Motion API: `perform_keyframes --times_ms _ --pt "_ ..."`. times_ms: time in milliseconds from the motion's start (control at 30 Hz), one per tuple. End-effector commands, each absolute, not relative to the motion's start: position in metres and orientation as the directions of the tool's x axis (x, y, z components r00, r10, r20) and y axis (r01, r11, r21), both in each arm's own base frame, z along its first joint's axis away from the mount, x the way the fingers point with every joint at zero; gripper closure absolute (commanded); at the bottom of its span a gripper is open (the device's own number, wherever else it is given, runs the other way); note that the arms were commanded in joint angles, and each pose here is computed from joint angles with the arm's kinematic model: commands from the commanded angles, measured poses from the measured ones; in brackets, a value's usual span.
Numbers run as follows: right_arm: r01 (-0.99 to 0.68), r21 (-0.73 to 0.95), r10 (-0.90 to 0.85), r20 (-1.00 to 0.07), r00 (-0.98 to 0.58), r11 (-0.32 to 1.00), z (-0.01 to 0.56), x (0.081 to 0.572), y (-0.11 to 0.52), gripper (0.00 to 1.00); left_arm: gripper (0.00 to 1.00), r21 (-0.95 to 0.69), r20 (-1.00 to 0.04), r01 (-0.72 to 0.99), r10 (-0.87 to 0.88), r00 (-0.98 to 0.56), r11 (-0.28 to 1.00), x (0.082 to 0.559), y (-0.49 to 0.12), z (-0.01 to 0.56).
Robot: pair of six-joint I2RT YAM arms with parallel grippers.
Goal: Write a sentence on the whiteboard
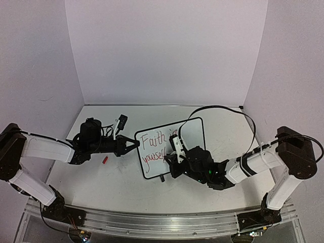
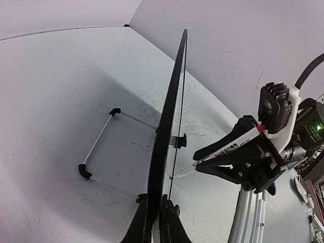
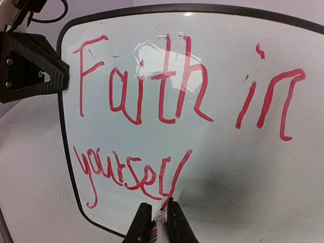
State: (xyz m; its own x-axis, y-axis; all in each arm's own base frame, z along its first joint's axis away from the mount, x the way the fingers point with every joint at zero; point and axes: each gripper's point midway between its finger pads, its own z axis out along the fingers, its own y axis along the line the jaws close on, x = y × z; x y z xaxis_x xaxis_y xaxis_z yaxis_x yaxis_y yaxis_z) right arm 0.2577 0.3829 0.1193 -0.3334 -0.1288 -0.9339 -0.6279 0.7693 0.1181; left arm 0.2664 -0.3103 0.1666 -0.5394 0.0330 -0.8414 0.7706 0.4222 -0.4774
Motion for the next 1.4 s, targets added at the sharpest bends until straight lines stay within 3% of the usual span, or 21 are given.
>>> perform_keyframes --times_ms 0,167,333,1367 --pt "-0.623 0.107 -0.156 -0.922 -0.354 0.775 0.109 0.259 0.386 1.00 1.00 -0.423 -0.877 0.799 0.028 -0.479 0.427 0.268 -0.308 0.181" --pt "-0.676 0.166 -0.073 -0.948 -0.310 0.718 0.146 0.250 0.393 1.00 1.00 -0.425 -0.876 0.798 0.029 -0.482 0.427 0.269 -0.308 0.180" --pt "-0.651 0.146 -0.028 -0.968 -0.249 0.745 0.174 0.259 0.381 1.00 1.00 -0.425 -0.876 0.799 0.026 -0.481 0.425 0.270 -0.309 0.182" --pt "-0.654 0.120 -0.044 -0.973 -0.228 0.747 0.166 0.275 0.393 1.00 1.00 -0.425 -0.876 0.798 0.026 -0.481 0.428 0.269 -0.308 0.183"
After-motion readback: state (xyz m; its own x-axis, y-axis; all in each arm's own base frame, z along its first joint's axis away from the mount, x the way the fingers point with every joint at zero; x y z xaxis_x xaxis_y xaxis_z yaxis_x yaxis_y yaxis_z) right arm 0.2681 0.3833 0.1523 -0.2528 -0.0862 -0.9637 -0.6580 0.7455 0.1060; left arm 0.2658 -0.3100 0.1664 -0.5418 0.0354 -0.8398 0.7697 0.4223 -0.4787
